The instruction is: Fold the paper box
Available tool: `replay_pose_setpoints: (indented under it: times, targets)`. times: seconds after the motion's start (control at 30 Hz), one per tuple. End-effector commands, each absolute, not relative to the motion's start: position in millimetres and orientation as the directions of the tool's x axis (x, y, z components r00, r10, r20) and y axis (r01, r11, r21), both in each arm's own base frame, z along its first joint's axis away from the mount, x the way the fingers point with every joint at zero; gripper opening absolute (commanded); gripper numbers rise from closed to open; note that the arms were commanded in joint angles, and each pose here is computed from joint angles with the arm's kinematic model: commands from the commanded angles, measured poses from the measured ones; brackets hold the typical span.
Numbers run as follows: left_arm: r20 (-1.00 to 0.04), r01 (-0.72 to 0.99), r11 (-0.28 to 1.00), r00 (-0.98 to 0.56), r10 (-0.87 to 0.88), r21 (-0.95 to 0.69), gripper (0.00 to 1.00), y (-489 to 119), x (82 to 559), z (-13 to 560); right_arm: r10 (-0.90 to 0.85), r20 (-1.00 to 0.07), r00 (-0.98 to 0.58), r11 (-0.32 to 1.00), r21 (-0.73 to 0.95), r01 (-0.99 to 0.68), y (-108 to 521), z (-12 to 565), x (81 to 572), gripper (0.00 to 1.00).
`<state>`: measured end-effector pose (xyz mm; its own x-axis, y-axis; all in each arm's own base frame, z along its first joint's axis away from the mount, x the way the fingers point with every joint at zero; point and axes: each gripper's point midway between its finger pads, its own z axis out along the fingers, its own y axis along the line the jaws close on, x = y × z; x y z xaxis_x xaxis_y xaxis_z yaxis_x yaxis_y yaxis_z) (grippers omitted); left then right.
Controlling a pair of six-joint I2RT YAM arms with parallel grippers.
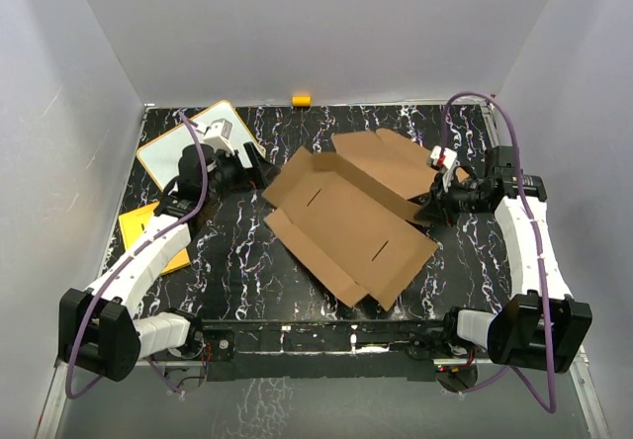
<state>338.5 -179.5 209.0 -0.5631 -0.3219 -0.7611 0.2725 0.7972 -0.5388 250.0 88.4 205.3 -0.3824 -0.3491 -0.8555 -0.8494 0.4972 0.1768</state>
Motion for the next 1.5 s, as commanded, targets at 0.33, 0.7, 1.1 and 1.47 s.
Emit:
replay_pose_setpoints:
  times: [0.33, 0.7, 1.1, 1.47]
  targets:
    - [-0.706, 0.329, 0.756, -0.666, -0.239, -0.566, 0.84, -192, 405, 170, -0.492, -0.713, -0.499, 0.695, 0.024, -0.719, 33, 123, 282, 0.09]
    - [-0.588, 0.258, 0.863, -0.807, -0.056, -0.435, 0.76, -198, 403, 82, -0.458, -0.684, -0.568, 0.748, 0.048, -0.662, 24, 97, 289, 0.12]
    - [-0.455, 0.201, 0.793, -0.884, -0.106, -0.575, 0.18, -216, 367, 56, -0.432, -0.663, -0.612, 0.759, 0.099, -0.643, 23, 83, 294, 0.15]
    - [-0.45, 0.162, 0.719, -0.864, -0.228, -0.675, 0.0, -228, 282, 89, -0.385, -0.626, -0.678, 0.769, 0.188, -0.61, 24, 66, 314, 0.16]
